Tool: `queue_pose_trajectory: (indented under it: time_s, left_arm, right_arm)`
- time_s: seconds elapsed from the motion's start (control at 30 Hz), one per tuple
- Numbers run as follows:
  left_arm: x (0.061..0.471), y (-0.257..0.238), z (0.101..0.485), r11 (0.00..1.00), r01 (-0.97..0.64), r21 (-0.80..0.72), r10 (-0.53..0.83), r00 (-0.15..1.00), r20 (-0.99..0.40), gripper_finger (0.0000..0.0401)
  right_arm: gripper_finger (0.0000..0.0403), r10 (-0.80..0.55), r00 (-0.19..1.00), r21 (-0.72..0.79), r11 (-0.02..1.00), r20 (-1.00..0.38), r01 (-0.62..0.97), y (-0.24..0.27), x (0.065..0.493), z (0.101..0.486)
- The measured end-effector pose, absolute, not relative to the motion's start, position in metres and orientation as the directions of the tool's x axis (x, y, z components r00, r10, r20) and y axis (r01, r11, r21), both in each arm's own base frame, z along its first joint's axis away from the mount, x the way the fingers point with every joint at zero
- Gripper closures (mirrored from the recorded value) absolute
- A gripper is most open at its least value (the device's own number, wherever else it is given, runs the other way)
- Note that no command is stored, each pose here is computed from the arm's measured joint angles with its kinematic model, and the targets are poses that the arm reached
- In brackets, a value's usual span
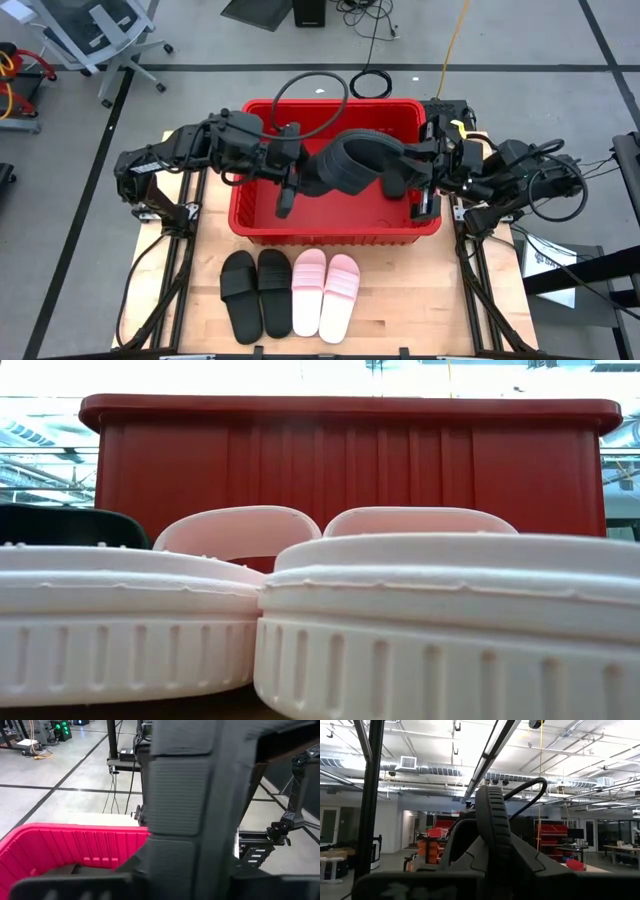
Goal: Pick and place slides into bin
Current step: Put the black slide into the red container
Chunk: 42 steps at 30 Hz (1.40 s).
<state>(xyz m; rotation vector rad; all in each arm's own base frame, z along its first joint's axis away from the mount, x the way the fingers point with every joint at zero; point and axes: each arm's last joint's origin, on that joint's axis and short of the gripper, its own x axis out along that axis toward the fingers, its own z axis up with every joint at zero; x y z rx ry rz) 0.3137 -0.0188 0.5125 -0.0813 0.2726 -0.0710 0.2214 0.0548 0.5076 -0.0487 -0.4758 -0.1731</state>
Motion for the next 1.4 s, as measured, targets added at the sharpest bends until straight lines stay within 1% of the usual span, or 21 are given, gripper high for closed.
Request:
queue_pose_trajectory:
  time_s: [0.1,0.17,0.3,0.43,0.53,0.6,0.73,0.77,0.93,1.03,1.1,1.23,1.3,1.4]
  left_arm:
    - [0.314,-0.019,0.514,0.994,0.06,-0.091,-0.081,0.965,-0.249,0.0345]
    - [0.314,-0.019,0.515,0.994,0.06,-0.092,-0.081,0.967,-0.243,0.0355]
    - [0.314,-0.019,0.515,0.992,0.055,-0.116,-0.082,0.967,-0.24,0.0355]
    - [0.314,-0.019,0.515,0.991,0.055,-0.119,-0.082,0.968,-0.239,0.0327]
    - [0.314,-0.019,0.515,0.991,0.054,-0.12,-0.082,0.968,-0.236,0.032]
    - [0.314,-0.018,0.515,0.991,0.052,-0.12,-0.079,0.968,-0.236,0.0326]
    - [0.314,-0.018,0.515,0.991,0.05,-0.12,-0.078,0.969,-0.236,0.0355]
    - [0.314,-0.018,0.515,0.991,0.049,-0.12,-0.077,0.968,-0.237,0.0356]
    - [0.314,-0.017,0.514,0.994,0.018,-0.11,-0.046,0.967,-0.252,0.0355]
    - [0.313,-0.016,0.512,0.995,-0.012,-0.101,-0.016,0.962,-0.273,0.0341]
    - [0.31,-0.016,0.511,0.995,-0.027,-0.091,-0.001,0.956,-0.293,0.0339]
    - [0.305,-0.016,0.512,0.997,-0.022,-0.071,-0.001,0.951,-0.309,0.0355]
    - [0.302,-0.016,0.511,0.999,-0.002,-0.051,-0.014,0.946,-0.324,0.0356]
    - [0.297,-0.016,0.516,0.999,0.015,-0.032,-0.024,0.952,-0.304,0.0355]
  right_arm:
    - [0.0372,-0.153,0.873,-0.005,0.984,0.464,0.175,0.055,0.221,0.508]
    - [0.0372,-0.153,0.872,-0.003,0.985,0.465,0.175,0.055,0.22,0.508]
    - [0.0371,-0.155,0.872,0.013,0.986,0.465,0.168,0.055,0.22,0.508]
    - [0.0362,-0.156,0.872,0.034,0.987,0.464,0.159,0.055,0.221,0.508]
    - [0.0348,-0.158,0.872,0.035,0.986,0.464,0.16,0.055,0.22,0.508]
    - [0.0337,-0.159,0.872,0.036,0.986,0.463,0.161,0.055,0.22,0.508]
    - [0.0319,-0.16,0.873,0.035,0.986,0.461,0.162,0.054,0.22,0.508]
    - [0.0315,-0.16,0.873,0.037,0.986,0.461,0.161,0.054,0.22,0.508]
    - [0.03,-0.161,0.874,0.057,0.987,0.459,0.152,0.053,0.215,0.51]
    - [0.0292,-0.158,0.877,0.054,0.987,0.454,0.15,0.05,0.206,0.512]
    - [0.0288,-0.164,0.883,0.061,0.986,0.441,0.153,0.048,0.2,0.513]
    - [0.0276,-0.179,0.895,0.073,0.984,0.409,0.163,0.045,0.19,0.513]
    - [0.0267,-0.179,0.895,0.068,0.984,0.408,0.166,0.044,0.188,0.514]
    - [0.0248,-0.18,0.895,0.044,0.983,0.409,0.177,0.044,0.188,0.514]
